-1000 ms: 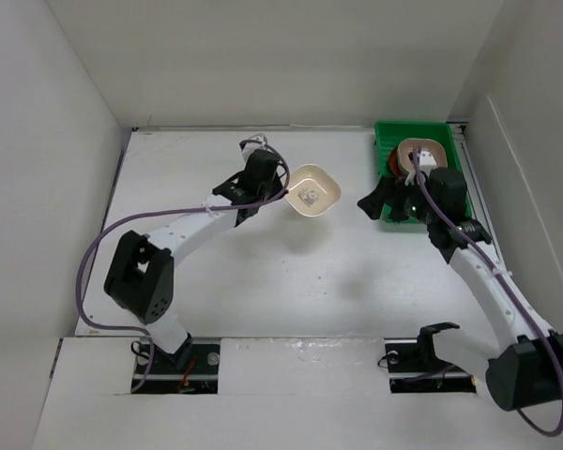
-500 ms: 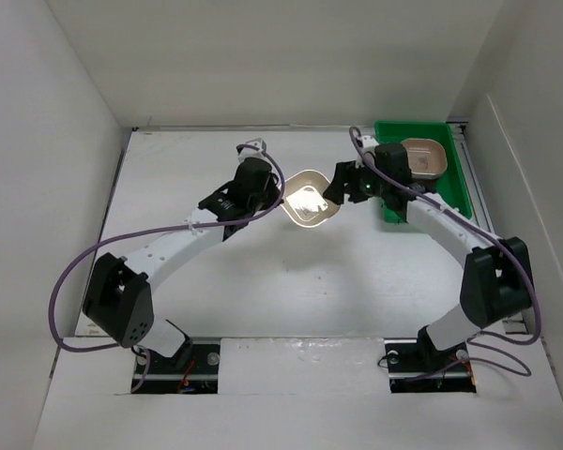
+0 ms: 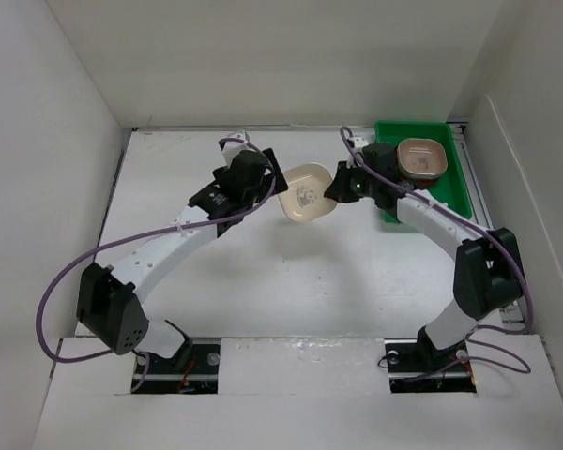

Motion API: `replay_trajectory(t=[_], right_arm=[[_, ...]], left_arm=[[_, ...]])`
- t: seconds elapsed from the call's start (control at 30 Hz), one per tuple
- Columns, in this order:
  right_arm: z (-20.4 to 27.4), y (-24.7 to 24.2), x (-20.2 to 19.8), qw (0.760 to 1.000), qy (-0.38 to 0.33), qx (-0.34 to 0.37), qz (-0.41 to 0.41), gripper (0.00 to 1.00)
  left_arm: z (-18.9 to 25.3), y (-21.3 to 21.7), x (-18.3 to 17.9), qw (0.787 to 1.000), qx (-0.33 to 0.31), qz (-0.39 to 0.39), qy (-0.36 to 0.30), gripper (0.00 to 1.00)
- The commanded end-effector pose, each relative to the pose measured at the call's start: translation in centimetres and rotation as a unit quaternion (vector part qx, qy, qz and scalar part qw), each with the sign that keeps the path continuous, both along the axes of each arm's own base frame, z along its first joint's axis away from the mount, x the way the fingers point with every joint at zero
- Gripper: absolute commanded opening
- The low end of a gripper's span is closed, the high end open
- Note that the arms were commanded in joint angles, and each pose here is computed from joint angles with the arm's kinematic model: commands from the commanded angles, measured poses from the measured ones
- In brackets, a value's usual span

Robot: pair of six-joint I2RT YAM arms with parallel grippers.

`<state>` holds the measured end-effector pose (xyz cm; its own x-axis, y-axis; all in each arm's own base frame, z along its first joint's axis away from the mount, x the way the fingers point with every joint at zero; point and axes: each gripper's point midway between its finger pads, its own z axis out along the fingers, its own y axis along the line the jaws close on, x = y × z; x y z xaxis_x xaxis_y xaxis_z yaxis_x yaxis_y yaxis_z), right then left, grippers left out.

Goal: Place the plates into the plastic bin on the countertop

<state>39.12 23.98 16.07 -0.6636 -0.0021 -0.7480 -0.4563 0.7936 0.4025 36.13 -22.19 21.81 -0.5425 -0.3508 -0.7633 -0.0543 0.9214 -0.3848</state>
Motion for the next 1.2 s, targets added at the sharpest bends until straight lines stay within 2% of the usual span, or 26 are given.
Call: replay_trajectory(t=[0.0, 0.1, 0.13, 0.2, 0.33, 0.4, 0.47, 0.63, 0.73, 0.8, 0.87, 0.93, 1.0, 1.1, 1.13, 1.17], right_arm=[[6.2, -4.4, 4.7, 0.991, -0.077, 0.028, -0.108, 0.0], [7.3, -8.9, 7.1, 0.982, -0.091, 0.014, -0.168, 0.0], [7.8, -12.1, 8.5, 0.975, -0.094, 0.005, -0.203, 0.0], [7.5, -17.5, 10.6, 0.961, -0.094, -0.012, -0.261, 0.0], [5.4, -24.2, 12.9, 0.949, -0.079, -0.057, -0.301, 0.0], [4.6, -29.1, 13.7, 0.939, -0.066, -0.074, -0.329, 0.0], [4.2, -32.2, 13.8, 0.942, -0.058, -0.055, -0.327, 0.0], [5.0, -38.0, 14.4, 0.926, -0.061, -0.078, -0.364, 0.0], [5.4, -39.1, 14.9, 0.924, -0.061, -0.078, -0.37, 0.01], [4.9, -39.5, 15.4, 0.923, -0.056, -0.085, -0.372, 0.05], [5.5, -39.7, 15.9, 0.923, -0.056, -0.085, -0.372, 0.21], [5.4, -39.2, 16.2, 0.929, -0.057, -0.076, -0.358, 0.28], [6.0, -38.6, 16.6, 0.93, -0.064, -0.075, -0.354, 0.49], [6.9, -37.5, 16.5, 0.931, -0.063, -0.074, -0.351, 0.71], [8.0, -36.6, 16.6, 0.932, -0.074, -0.068, -0.348, 0.72], [8.3, -35.8, 16.7, 0.933, -0.081, -0.07, -0.345, 0.97]], left_arm=[[4.3, 3.8, -0.4, 0.994, -0.016, 0.106, -0.033, 1.0], [4.9, 5.1, -2.7, 0.993, -0.043, 0.108, -0.033, 1.0], [3.5, 5.4, -3.6, 0.994, -0.039, 0.105, -0.019, 1.0], [3.6, 5.8, -5.7, 0.996, -0.052, 0.077, -0.017, 1.0], [2.4, 6.5, -8.0, 0.998, -0.041, 0.047, 0.0, 1.0], [2.4, 7.4, -9.1, 0.999, -0.033, 0.043, 0.001, 1.0], [2.5, 8.2, -9.7, 0.999, -0.016, 0.041, -0.004, 1.0], [3.4, 10.0, -11.0, 0.999, 0.04, 0.025, 0.005, 1.0], [4.1, 10.4, -11.5, 0.999, 0.051, 0.016, -0.003, 1.0], [3.9, 10.6, -11.7, 0.999, 0.052, 0.016, -0.003, 1.0], [2.9, 10.9, -12.1, 0.998, 0.059, 0.013, 0.0, 1.0], [2.2, 10.9, -12.1, 0.998, 0.062, 0.013, 0.004, 1.0], [2.7, 10.9, -12.0, 0.998, 0.056, 0.013, -0.004, 1.0], [2.5, 11.0, -11.8, 0.998, 0.06, 0.017, -0.002, 1.0], [2.5, 11.0, -11.8, 0.998, 0.061, 0.017, -0.002, 1.0], [2.5, 11.1, -11.8, 0.998, 0.063, 0.021, -0.004, 1.0]])
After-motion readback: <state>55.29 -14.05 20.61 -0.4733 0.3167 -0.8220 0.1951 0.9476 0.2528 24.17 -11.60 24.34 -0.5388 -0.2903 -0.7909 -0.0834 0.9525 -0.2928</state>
